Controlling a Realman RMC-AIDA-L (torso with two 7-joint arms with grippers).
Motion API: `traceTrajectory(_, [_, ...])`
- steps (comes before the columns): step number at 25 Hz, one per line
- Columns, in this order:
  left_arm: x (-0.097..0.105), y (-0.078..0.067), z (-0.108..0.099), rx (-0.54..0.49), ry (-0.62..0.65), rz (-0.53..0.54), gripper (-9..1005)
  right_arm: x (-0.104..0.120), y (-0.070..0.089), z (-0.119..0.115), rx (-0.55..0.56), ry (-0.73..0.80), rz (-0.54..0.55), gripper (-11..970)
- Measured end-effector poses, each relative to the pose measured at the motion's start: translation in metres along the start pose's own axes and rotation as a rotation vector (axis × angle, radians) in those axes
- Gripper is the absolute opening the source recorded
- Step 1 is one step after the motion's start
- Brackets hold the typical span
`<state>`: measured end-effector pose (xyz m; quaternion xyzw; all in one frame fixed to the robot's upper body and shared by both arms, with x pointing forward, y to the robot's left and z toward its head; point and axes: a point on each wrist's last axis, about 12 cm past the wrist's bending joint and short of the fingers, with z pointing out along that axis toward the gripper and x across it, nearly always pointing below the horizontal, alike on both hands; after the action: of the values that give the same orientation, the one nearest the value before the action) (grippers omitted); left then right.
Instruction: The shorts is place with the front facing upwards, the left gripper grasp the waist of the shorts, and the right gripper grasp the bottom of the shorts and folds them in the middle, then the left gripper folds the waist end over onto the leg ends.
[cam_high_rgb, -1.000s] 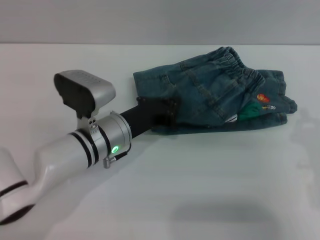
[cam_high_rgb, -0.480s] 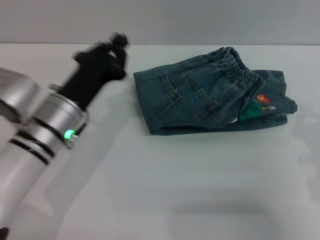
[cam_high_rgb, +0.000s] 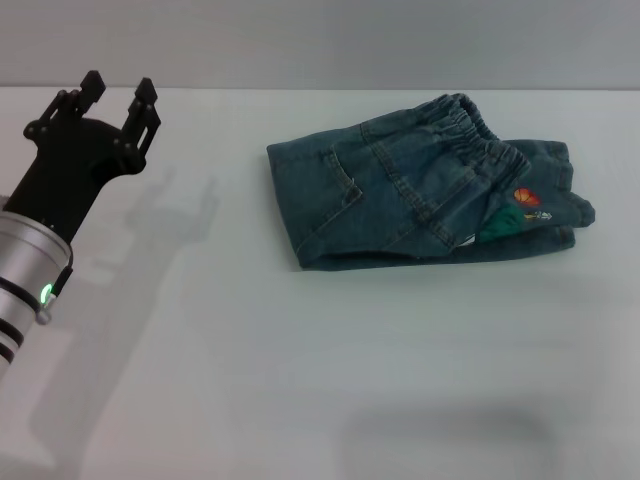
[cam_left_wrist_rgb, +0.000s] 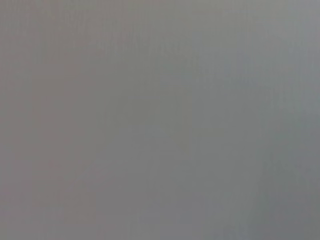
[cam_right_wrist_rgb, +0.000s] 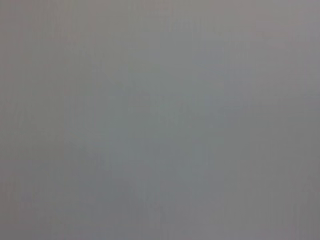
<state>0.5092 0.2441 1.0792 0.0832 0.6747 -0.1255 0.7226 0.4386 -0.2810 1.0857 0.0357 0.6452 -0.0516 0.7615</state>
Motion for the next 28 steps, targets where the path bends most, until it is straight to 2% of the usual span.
traceTrajectory(3, [0.006,0.002,-0.002,-0.028,0.002,-0.004,507,0.006,-0.005,-0.002,0.021,-0.01,-0.005,535])
traceTrajectory(10, [0.021,0.011,-0.01,-0.036,-0.026,0.023,714,0.024,-0.021,-0.01,0.091,0.022,-0.002,683])
traceTrajectory(14, [0.025,0.012,-0.009,-0.039,-0.016,0.019,811,0.03,-0.021,-0.02,0.098,-0.026,0.009,767])
traceTrajectory(16, [0.026,0.013,-0.009,-0.037,-0.012,0.022,856,0.032,-0.02,-0.021,0.107,-0.038,0.024,775])
traceTrajectory(20, [0.028,0.013,-0.009,-0.036,-0.007,0.025,852,0.037,-0.022,-0.02,0.134,-0.022,0.046,792])
traceTrajectory(28, [0.034,0.016,-0.009,-0.037,0.003,0.012,846,0.043,-0.018,-0.014,0.101,-0.01,0.032,788])
